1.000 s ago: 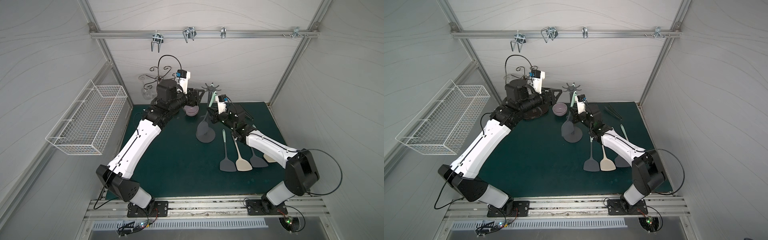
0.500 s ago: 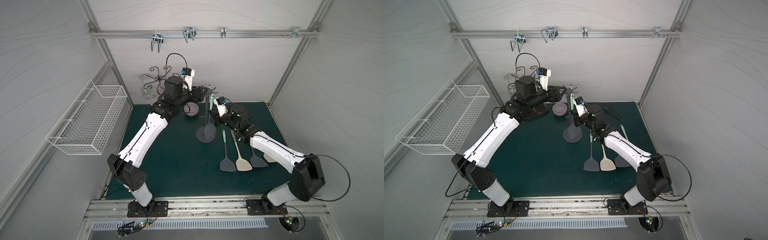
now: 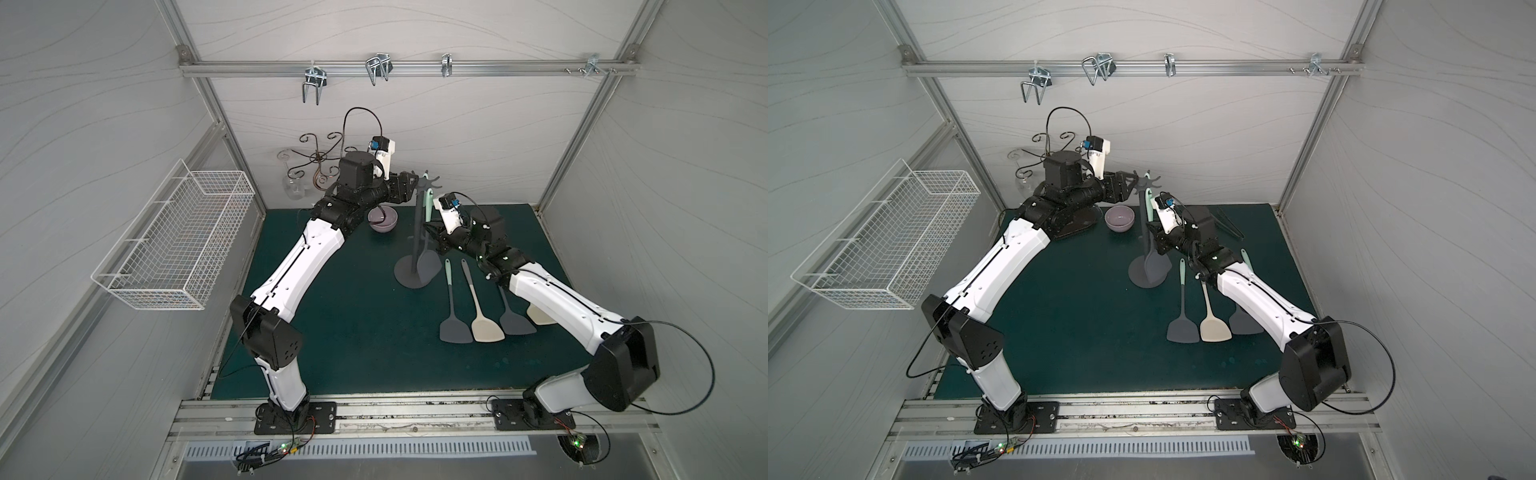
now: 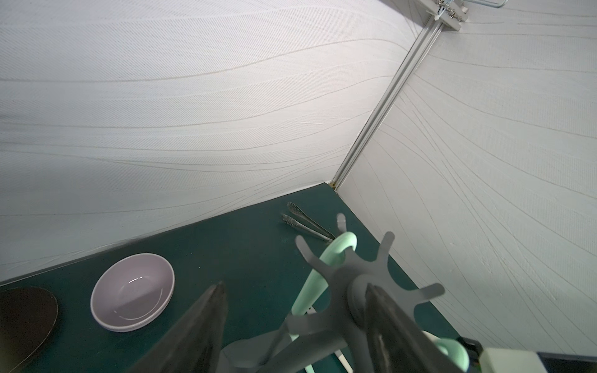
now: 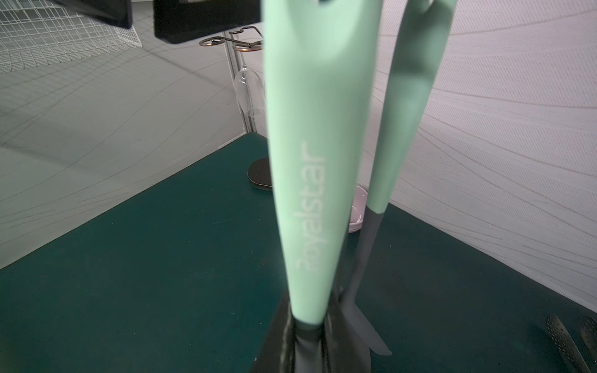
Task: Take the spatula off the kitchen utensil rack
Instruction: Take off the spatula from the rack, then place the spatula at the center of the board.
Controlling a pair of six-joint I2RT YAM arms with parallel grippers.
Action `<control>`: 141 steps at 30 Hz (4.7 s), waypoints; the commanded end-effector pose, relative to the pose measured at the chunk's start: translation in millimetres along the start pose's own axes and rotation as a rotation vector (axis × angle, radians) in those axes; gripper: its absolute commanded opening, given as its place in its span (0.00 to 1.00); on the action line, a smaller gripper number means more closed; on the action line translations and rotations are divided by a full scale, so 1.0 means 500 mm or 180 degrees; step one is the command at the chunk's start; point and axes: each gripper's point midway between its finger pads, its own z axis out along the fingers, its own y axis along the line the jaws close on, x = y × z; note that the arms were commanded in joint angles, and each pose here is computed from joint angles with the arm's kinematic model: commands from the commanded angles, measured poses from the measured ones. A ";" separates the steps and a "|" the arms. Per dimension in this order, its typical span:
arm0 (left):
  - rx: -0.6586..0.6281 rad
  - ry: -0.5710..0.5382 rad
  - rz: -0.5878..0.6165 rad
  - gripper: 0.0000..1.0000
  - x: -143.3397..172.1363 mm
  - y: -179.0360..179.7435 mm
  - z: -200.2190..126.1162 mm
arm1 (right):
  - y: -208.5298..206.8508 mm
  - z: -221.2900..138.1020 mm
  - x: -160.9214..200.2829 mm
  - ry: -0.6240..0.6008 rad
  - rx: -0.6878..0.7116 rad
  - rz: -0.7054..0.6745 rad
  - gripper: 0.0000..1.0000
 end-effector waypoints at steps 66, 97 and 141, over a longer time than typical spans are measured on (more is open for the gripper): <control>-0.0160 0.0232 0.0117 0.68 0.047 0.034 0.027 | 0.000 -0.148 -0.146 -0.1960 -0.0168 0.0687 0.00; 0.0484 -0.0187 0.0239 0.90 -0.096 -0.097 -0.126 | 0.047 -0.252 -0.092 -0.1067 -0.0010 0.0467 0.00; -0.2058 0.0165 0.0468 0.87 0.286 0.181 -0.581 | 0.311 0.202 0.349 0.1679 0.1533 0.1134 0.00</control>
